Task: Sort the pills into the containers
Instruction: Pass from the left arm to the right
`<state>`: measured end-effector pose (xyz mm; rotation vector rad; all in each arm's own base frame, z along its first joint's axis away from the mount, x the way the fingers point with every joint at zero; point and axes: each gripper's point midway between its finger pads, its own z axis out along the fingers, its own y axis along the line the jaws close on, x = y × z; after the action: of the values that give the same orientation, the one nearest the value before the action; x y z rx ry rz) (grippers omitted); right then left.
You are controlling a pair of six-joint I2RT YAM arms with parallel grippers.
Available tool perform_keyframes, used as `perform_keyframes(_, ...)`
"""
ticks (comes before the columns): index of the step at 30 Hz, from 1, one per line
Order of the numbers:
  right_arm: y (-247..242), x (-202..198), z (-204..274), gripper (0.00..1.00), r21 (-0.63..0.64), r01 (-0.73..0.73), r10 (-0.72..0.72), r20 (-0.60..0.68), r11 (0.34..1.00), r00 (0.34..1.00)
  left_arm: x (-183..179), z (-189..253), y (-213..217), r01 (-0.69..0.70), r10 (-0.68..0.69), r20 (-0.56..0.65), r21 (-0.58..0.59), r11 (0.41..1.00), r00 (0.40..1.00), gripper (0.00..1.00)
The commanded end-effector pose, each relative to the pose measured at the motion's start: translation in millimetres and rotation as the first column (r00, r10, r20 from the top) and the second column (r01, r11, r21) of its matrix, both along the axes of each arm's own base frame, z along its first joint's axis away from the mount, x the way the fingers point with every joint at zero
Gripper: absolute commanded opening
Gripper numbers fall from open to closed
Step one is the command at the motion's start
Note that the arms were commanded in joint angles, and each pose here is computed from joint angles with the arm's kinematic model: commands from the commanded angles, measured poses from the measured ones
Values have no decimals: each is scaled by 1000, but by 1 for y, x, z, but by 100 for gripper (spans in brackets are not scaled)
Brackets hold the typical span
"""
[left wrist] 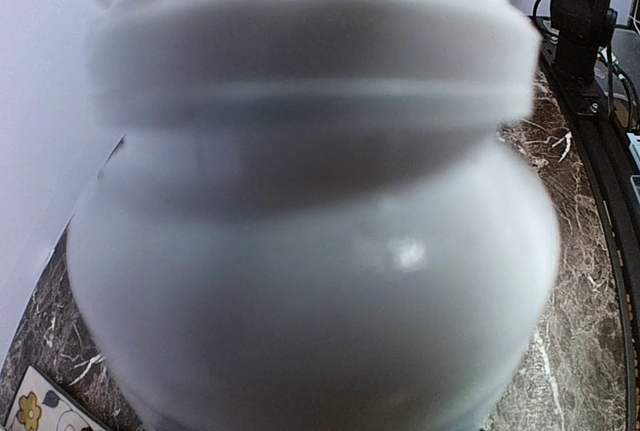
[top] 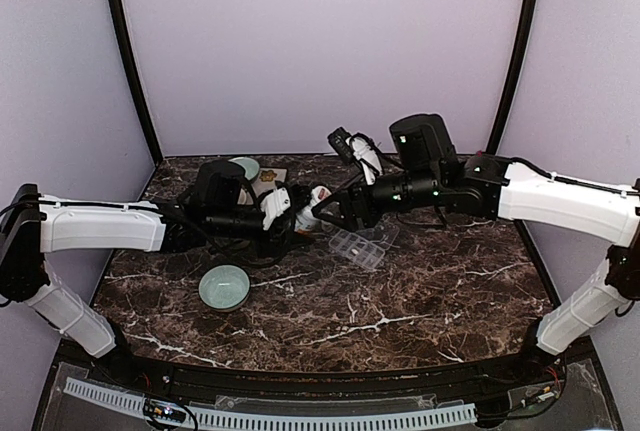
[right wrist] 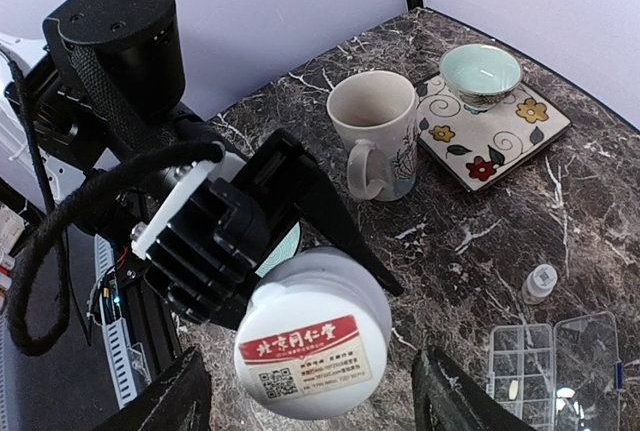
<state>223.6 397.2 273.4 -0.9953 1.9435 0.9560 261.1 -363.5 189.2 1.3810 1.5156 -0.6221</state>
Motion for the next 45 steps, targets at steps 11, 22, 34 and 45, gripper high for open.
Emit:
perform_keyframes(11, 14, 5, 14, 67, 15, -14, 14, 37, 1000, 999, -6, 21, -6, 46, -45, 19, -36, 998, 999, 0)
perform_keyframes(22, 16, 6, 10, 63, 8, -14, 14, 32, 1000, 999, -9, 22, -6, 61, -61, 12, -40, 997, 998, 0)
perform_keyframes(34, 16, 8, 5, 39, -5, -5, 5, 23, 1000, 1000, -12, 23, -5, 71, -71, 12, -45, 996, 997, 0)
perform_keyframes(45, 15, 9, 3, 23, 0, 1, -1, 17, 1000, 1000, -10, 26, -2, 46, -45, 22, -58, 997, 999, 25)
